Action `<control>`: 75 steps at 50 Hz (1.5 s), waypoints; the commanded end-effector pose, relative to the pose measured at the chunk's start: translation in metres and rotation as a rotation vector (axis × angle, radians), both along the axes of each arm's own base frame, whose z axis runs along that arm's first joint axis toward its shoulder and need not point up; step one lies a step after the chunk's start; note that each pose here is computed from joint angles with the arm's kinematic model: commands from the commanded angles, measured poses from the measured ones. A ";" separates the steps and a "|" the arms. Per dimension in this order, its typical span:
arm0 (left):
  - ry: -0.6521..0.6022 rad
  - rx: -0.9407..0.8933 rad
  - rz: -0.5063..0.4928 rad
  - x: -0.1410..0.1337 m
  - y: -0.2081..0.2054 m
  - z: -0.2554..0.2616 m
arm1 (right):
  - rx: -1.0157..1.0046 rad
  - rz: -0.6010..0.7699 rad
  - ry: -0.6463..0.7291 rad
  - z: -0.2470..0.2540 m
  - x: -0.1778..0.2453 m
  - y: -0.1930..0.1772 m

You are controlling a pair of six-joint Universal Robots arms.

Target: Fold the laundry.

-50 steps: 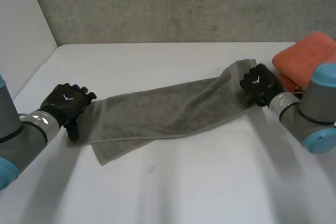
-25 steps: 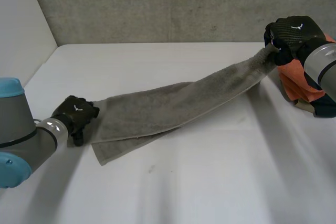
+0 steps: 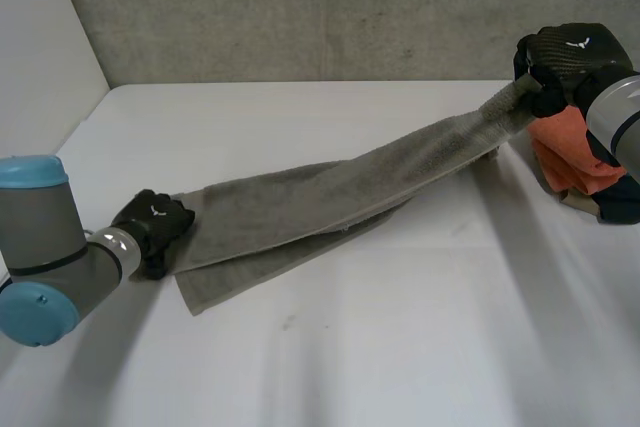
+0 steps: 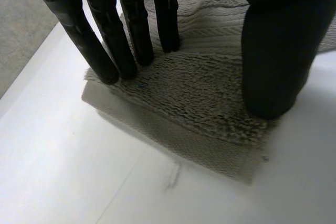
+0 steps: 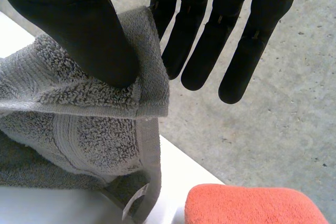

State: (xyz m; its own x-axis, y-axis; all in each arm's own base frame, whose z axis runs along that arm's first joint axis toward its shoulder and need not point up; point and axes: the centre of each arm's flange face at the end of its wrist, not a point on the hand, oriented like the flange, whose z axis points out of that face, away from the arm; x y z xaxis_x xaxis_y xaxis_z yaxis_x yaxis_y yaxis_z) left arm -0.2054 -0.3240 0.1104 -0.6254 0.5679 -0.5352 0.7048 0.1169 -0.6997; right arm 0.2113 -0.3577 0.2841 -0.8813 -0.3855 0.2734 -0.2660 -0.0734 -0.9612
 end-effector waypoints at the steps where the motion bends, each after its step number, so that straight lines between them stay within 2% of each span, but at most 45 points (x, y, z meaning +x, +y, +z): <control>1: 0.030 -0.055 0.025 0.000 -0.014 0.005 | 0.012 -0.001 0.004 -0.004 -0.001 0.001; 16: 0.060 -0.072 0.009 -0.011 -0.019 0.006 | 0.038 -0.025 0.008 -0.011 -0.011 0.000; 23: 0.073 -0.106 0.029 -0.006 -0.018 0.029 | 0.035 -0.042 0.015 -0.010 -0.018 -0.004; 27: 0.103 -0.138 0.074 0.005 -0.013 0.062 | -0.001 -0.051 0.049 0.002 -0.023 -0.002; 31: 0.203 -0.206 0.120 0.016 0.003 0.122 | -0.061 -0.073 0.133 0.023 -0.033 0.004; 32: 0.260 -0.241 0.127 0.019 0.011 0.147 | -0.082 -0.077 0.161 0.031 -0.036 0.008; 36: 0.391 -0.231 0.083 0.017 0.028 0.174 | -0.079 -0.049 0.174 0.038 -0.031 0.020; 41: 0.408 -0.086 0.024 0.006 0.026 0.137 | 0.018 0.005 0.185 0.014 -0.020 0.031; 47: 0.295 0.062 0.028 0.005 0.031 0.080 | 0.071 0.010 0.190 -0.010 -0.014 0.025; 49: 0.264 0.078 -0.004 -0.001 0.034 0.066 | 0.076 -0.002 0.189 -0.014 -0.016 0.021; 53: 0.223 0.069 -0.043 -0.013 0.039 0.047 | 0.088 -0.013 0.188 -0.020 -0.016 0.018; 59: 0.189 0.047 -0.014 -0.021 0.040 0.029 | 0.101 -0.014 0.190 -0.027 -0.016 0.017; 75: 0.144 0.014 -0.038 -0.038 0.042 0.010 | 0.103 -0.011 0.189 -0.039 -0.016 0.018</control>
State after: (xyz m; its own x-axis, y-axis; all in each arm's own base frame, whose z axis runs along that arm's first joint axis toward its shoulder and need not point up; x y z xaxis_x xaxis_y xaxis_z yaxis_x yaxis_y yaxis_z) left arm -0.2403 -0.2793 0.1244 -0.6816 0.6038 -0.4134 0.5910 0.1211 -0.7975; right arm 0.1960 -0.3402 0.2473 -0.8224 -0.4113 0.3930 -0.4425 0.0283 -0.8963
